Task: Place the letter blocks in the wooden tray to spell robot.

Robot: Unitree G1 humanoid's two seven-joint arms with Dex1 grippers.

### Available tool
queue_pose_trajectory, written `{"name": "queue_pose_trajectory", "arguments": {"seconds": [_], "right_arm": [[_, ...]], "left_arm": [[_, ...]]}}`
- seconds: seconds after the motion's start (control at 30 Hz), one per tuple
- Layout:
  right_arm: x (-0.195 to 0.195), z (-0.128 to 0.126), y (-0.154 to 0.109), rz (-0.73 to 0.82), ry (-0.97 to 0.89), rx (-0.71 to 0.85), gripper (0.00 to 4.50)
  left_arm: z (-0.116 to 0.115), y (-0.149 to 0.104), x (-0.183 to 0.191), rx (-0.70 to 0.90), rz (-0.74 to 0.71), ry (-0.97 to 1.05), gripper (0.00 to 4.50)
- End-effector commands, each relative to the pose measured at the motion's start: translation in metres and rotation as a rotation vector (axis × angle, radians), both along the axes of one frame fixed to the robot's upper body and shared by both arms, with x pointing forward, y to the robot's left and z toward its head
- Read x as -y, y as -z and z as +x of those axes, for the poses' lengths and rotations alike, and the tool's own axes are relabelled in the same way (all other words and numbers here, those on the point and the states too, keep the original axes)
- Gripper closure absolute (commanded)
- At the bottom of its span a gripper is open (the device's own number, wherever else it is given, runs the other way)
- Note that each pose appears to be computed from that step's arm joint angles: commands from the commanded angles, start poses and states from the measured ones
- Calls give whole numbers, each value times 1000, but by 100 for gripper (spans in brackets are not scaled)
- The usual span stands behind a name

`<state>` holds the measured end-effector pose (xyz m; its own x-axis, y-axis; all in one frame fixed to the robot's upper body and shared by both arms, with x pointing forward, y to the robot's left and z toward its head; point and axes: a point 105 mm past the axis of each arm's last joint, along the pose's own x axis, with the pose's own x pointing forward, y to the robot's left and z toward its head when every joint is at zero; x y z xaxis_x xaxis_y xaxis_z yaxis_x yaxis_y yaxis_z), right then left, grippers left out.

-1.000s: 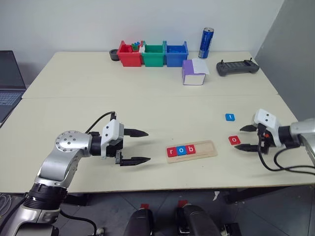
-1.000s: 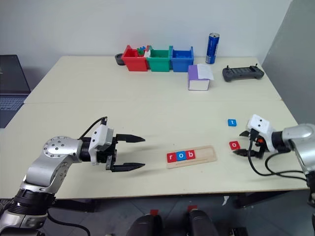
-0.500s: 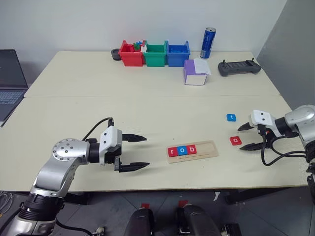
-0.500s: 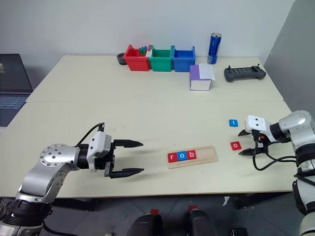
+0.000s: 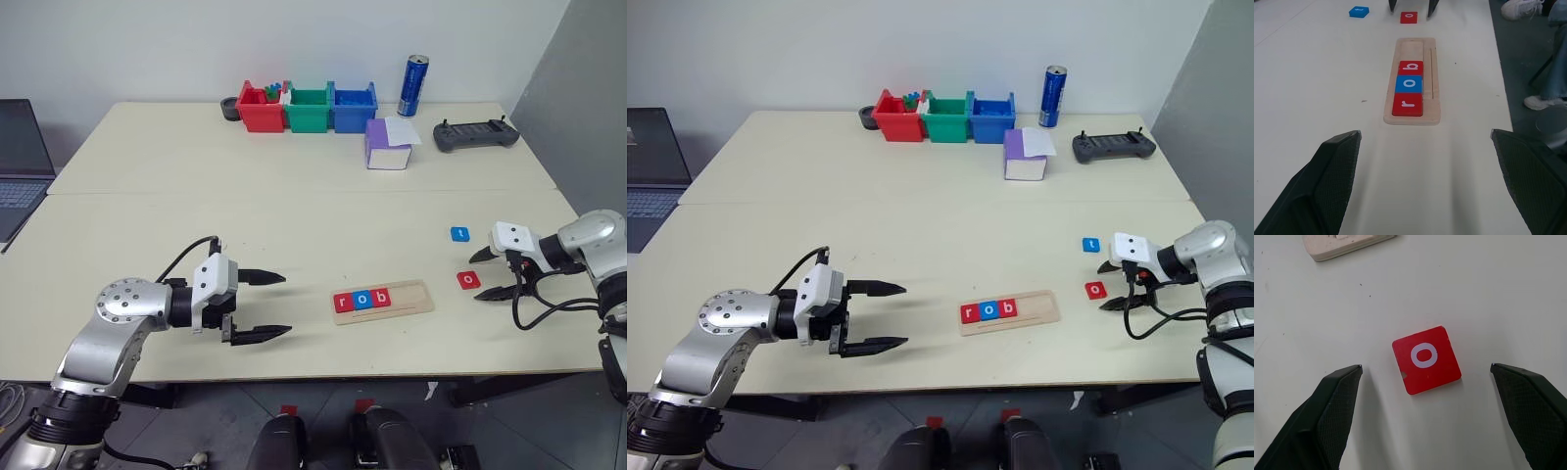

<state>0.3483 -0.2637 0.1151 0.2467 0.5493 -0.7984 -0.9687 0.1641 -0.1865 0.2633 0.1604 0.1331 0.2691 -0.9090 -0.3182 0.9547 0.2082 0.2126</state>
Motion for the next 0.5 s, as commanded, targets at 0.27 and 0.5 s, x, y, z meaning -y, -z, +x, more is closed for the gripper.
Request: {"name": "queue_pose_trajectory", "arguments": {"seconds": [0.27, 0.5], "right_arm": [[-8, 2, 11, 22, 10, -19, 306], [-43, 4, -28, 75, -160, 64, 305]], "left_arm": [[-1, -17, -4, 54, 4, -6, 0], [2, -15, -5, 49, 11, -5, 0]]}}
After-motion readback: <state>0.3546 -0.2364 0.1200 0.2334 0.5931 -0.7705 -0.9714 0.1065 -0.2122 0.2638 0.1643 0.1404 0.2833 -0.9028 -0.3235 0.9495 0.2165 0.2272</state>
